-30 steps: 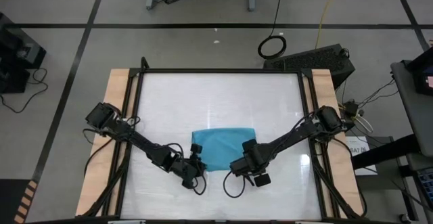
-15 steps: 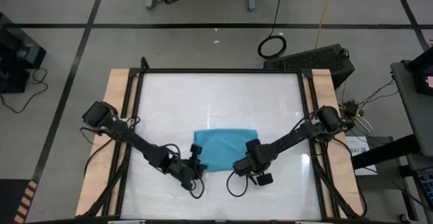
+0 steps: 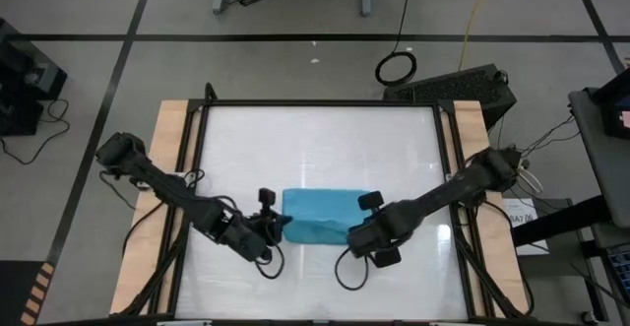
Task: Roll towel
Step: Fold the blue towel
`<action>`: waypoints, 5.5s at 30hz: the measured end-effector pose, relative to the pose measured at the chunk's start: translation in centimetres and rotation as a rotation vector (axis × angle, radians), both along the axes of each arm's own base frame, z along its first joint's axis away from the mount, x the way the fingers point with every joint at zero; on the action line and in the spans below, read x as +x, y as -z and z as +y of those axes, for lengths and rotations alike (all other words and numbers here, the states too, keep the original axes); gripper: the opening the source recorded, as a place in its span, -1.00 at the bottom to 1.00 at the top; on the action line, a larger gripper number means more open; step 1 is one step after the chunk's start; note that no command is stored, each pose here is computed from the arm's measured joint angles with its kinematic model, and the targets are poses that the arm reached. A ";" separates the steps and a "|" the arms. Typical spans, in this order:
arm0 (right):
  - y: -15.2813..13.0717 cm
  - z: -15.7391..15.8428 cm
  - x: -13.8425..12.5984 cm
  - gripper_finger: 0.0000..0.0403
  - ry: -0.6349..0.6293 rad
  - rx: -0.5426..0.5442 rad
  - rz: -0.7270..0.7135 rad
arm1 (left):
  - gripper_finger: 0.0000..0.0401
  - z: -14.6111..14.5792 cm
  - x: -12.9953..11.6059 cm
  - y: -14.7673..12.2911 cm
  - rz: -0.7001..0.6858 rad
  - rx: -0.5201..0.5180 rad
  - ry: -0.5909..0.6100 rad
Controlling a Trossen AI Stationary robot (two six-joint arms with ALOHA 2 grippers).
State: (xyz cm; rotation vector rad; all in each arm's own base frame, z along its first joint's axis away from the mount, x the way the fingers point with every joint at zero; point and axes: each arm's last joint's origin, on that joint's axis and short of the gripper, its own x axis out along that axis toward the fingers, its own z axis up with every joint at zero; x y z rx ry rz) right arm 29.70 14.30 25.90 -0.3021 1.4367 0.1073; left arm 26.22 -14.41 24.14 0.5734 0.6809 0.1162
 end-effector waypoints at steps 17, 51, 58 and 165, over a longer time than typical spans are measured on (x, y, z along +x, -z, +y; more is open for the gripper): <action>-18.7 0.5 -8.6 -1.00 -0.366 0.417 -0.755 | -1.00 -3.5 -5.7 -13.7 -0.470 0.081 0.351; 3.3 -12.1 -5.9 0.20 0.326 -0.282 0.006 | 0.05 9.2 6.8 0.5 0.185 -0.048 -0.190; 4.9 -10.6 -5.0 0.12 0.194 0.055 -0.239 | -0.13 6.1 8.1 1.8 0.200 -0.362 0.123; 10.9 -15.7 -3.6 -0.18 0.405 -0.093 -0.239 | -0.33 8.5 4.8 8.6 0.712 -0.004 -0.009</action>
